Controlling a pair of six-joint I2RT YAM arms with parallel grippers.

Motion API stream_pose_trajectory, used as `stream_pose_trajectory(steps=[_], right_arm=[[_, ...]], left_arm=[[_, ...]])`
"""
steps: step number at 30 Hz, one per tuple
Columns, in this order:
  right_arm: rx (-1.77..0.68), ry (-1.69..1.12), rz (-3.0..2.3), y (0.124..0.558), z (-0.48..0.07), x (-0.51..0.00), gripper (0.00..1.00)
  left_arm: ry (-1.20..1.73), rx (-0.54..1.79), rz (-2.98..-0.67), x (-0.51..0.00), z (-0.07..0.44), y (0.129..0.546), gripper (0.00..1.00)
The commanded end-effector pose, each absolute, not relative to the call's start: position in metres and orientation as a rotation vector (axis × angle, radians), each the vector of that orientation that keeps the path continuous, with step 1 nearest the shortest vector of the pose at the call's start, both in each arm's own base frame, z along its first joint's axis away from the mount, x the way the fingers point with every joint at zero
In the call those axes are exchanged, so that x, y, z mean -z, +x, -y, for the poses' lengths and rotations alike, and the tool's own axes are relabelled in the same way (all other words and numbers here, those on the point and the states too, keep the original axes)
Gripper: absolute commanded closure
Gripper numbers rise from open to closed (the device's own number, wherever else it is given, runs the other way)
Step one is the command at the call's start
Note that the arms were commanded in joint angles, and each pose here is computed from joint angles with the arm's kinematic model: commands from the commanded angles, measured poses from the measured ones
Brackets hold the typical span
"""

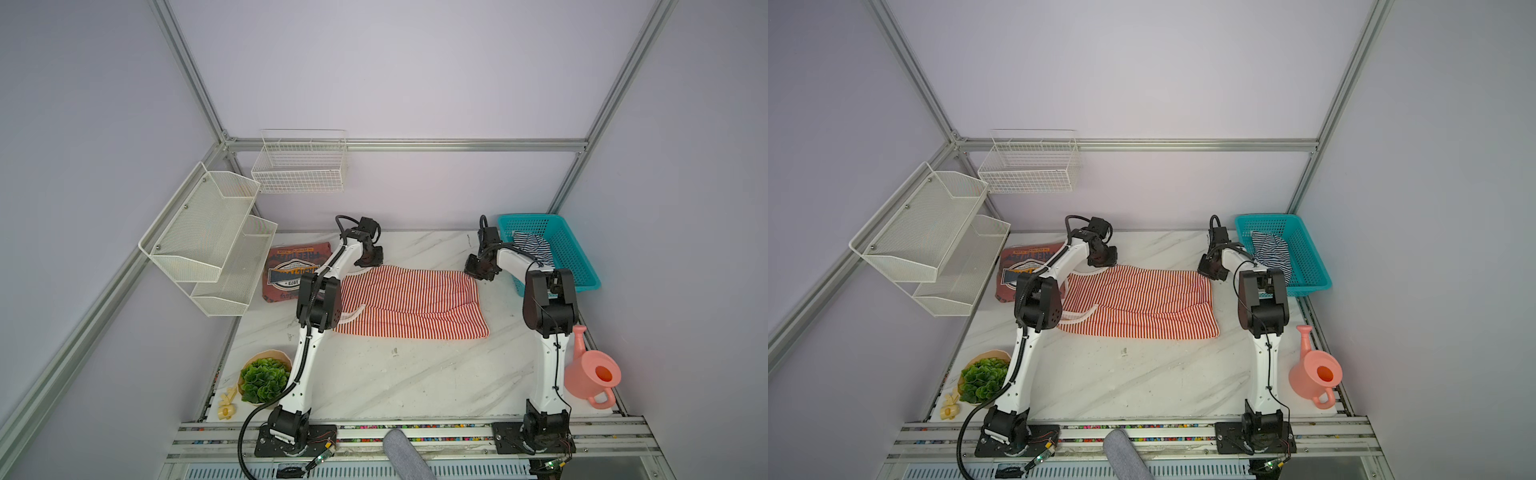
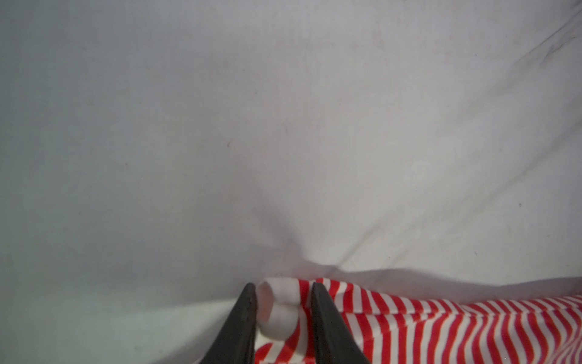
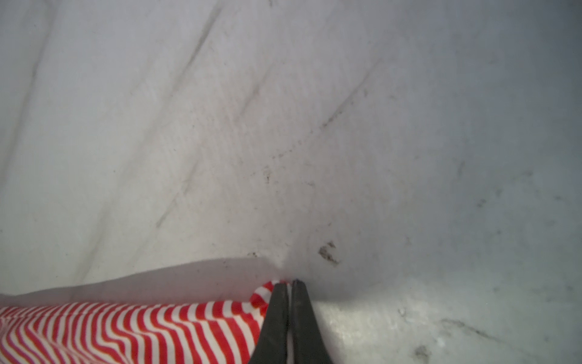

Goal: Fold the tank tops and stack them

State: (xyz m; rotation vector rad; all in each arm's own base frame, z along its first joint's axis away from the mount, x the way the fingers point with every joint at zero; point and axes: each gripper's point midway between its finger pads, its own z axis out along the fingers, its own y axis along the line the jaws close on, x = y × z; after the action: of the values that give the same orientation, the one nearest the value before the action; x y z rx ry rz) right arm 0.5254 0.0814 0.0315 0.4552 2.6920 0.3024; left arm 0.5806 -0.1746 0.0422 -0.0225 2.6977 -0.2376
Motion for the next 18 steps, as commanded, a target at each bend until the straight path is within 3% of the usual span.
stream_pose_trajectory(steps=[1,9,18], right_arm=[[-0.295,0.448,-2.699,0.526,-0.080,-0.028,1.00],[-0.306,0.392,-2.626,0.529,-0.080,-0.056,1.00],[-0.352,0.321,-2.545,0.519,-0.084,-0.091,1.00]], left_arm=[[-0.012,0.281,-2.597,-0.083,0.177,0.596,0.76],[0.034,0.319,-2.579,-0.098,0.181,0.592,1.00],[0.032,0.290,-2.547,-0.118,0.174,0.583,1.00]])
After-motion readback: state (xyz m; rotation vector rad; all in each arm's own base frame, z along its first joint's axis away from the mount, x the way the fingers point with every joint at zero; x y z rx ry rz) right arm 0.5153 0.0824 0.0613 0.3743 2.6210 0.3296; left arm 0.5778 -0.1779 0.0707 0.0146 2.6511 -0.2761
